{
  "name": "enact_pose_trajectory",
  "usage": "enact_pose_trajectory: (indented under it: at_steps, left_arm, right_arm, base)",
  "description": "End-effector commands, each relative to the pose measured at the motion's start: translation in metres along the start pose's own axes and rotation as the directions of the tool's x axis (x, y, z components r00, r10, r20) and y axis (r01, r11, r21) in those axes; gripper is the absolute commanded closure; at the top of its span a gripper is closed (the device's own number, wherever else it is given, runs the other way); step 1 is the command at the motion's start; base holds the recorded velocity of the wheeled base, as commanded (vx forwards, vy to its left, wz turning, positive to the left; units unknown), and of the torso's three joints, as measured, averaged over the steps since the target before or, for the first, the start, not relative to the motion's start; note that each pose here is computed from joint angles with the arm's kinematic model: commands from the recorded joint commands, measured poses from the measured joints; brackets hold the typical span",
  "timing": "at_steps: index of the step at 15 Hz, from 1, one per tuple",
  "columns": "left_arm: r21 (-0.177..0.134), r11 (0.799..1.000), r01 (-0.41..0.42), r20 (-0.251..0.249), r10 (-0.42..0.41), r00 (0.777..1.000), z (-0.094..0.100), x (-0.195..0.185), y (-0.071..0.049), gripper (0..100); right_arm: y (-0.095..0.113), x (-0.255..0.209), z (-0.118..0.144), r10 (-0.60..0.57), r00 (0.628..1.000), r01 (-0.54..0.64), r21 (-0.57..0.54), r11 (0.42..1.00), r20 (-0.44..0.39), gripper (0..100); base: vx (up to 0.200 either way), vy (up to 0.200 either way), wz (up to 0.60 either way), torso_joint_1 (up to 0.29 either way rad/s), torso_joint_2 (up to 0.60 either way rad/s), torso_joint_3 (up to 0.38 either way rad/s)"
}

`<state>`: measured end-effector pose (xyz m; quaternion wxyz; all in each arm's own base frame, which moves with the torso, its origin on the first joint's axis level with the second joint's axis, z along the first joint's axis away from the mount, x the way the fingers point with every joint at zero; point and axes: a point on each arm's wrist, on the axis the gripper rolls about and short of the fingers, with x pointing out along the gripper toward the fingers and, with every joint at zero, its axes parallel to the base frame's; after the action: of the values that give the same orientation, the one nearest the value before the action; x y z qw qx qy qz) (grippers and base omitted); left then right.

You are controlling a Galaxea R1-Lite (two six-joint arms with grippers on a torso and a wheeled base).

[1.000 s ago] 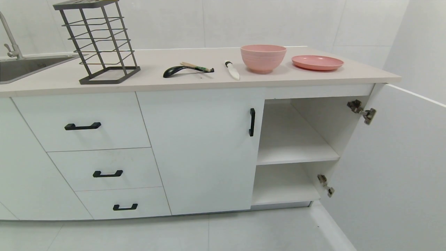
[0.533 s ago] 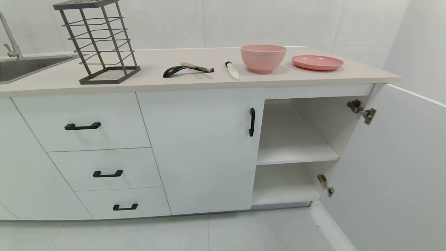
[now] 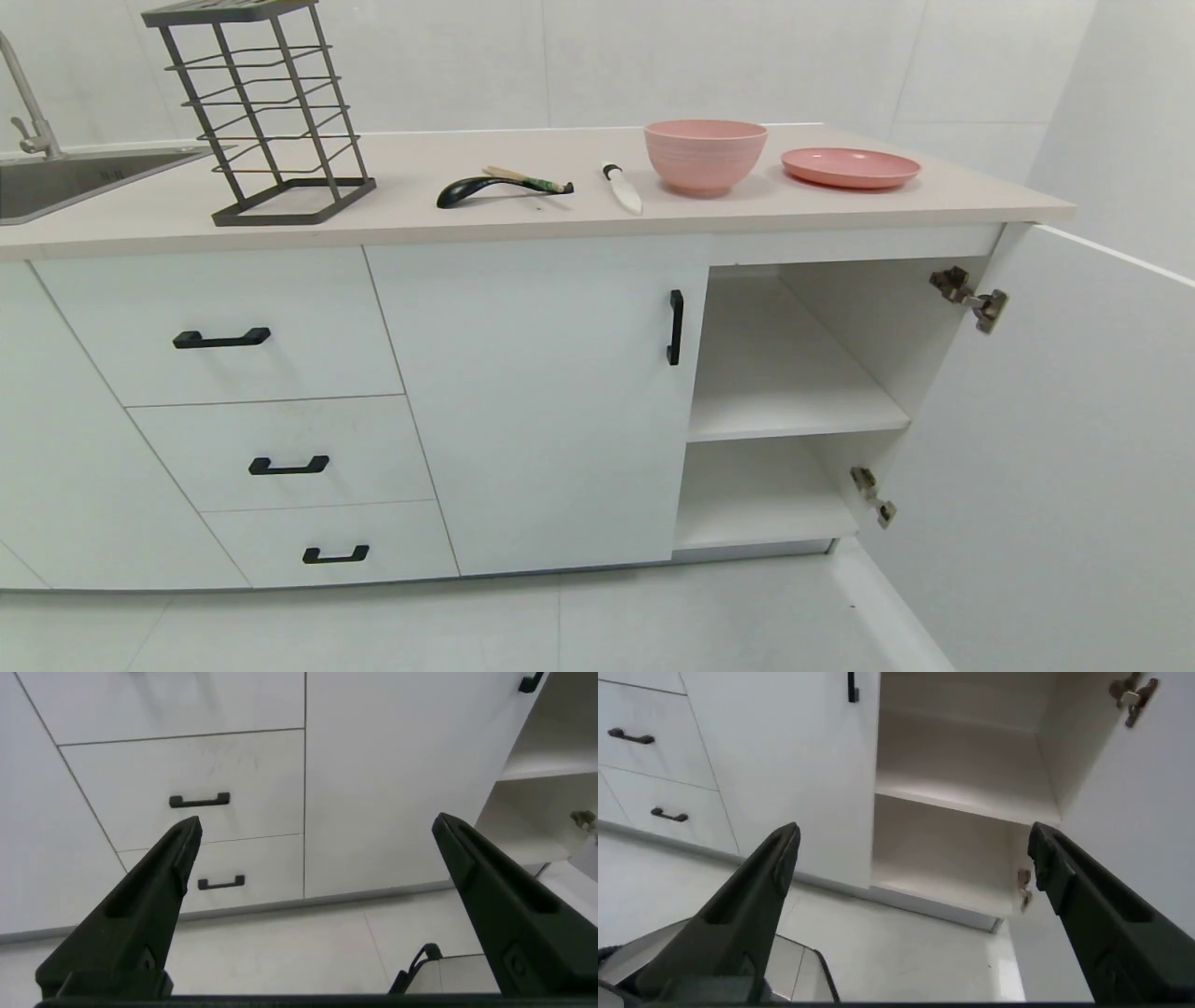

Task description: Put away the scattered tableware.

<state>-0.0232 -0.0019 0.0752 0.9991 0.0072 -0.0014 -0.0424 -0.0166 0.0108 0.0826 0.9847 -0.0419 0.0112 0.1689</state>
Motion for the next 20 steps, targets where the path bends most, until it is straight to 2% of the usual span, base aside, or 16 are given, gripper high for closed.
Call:
enact_pose_trajectory:
  at_steps: [1,2,3,5,9,11,14,20]
  left_arm:
    - [-0.004,1.0,-0.013,-0.002,0.013,1.0,0.0003,0.0003,0.0002,0]
    - [-0.004,1.0,-0.011,-0.002,0.011,1.0,0.0003,0.0003,0.0003,0]
    - [-0.004,1.0,-0.013,-0.002,0.013,1.0,0.0003,0.0003,0.0002,0]
    - [-0.005,1.0,-0.011,-0.004,0.011,1.0,0.0001,0.0003,0.0003,0]
    - [-0.005,1.0,-0.013,-0.004,0.013,1.0,0.0001,0.0003,0.0003,0]
    - [-0.005,1.0,-0.014,-0.004,0.014,1.0,0.0001,0.0003,0.0003,0]
    - [-0.005,1.0,-0.013,-0.004,0.013,1.0,0.0001,0.0003,0.0003,0]
    - [-0.007,1.0,-0.014,-0.004,0.014,1.0,0.0001,0.0003,0.0003,0]
  right_arm:
    - [-0.0055,-0.0004,-0.0004,-0.242,0.97,0.243,0.023,0.97,-0.026,0]
    - [-0.0079,-0.0013,-0.0032,-0.355,0.933,0.357,0.026,0.934,-0.062,0]
    - [-0.0082,-0.0016,-0.0061,-0.377,0.922,0.383,0.056,0.922,-0.092,0]
    - [-0.0082,-0.0017,-0.0062,-0.375,0.922,0.382,0.074,0.921,-0.093,0]
    - [-0.0082,-0.0017,-0.0064,-0.377,0.922,0.385,0.09,0.919,-0.095,0]
    - [-0.0082,-0.0017,-0.0064,-0.377,0.922,0.385,0.09,0.919,-0.095,0]
    - [-0.0082,-0.0017,-0.0064,-0.377,0.922,0.385,0.09,0.919,-0.095,0]
    - [-0.0082,-0.0017,-0.0065,-0.378,0.921,0.386,0.089,0.918,-0.096,0]
  base:
    - [0.2,-0.2,0.0,0.002,0.01,0.007]
    - [0.2,-0.2,0.0,0.002,0.0,0.007]
    - [0.2,-0.2,0.0,0.002,0.0,0.007]
    - [0.2,-0.2,0.0,0.005,0.0,-0.002]
    - [0.0,0.0,0.0,0.0,0.0,0.0]
    - [0.2,0.0,0.0,0.0,0.0,0.005]
    - [0.2,-0.2,0.0,-0.001,0.0,0.007]
    - [0.0,0.0,0.0,0.034,-0.04,-0.008]
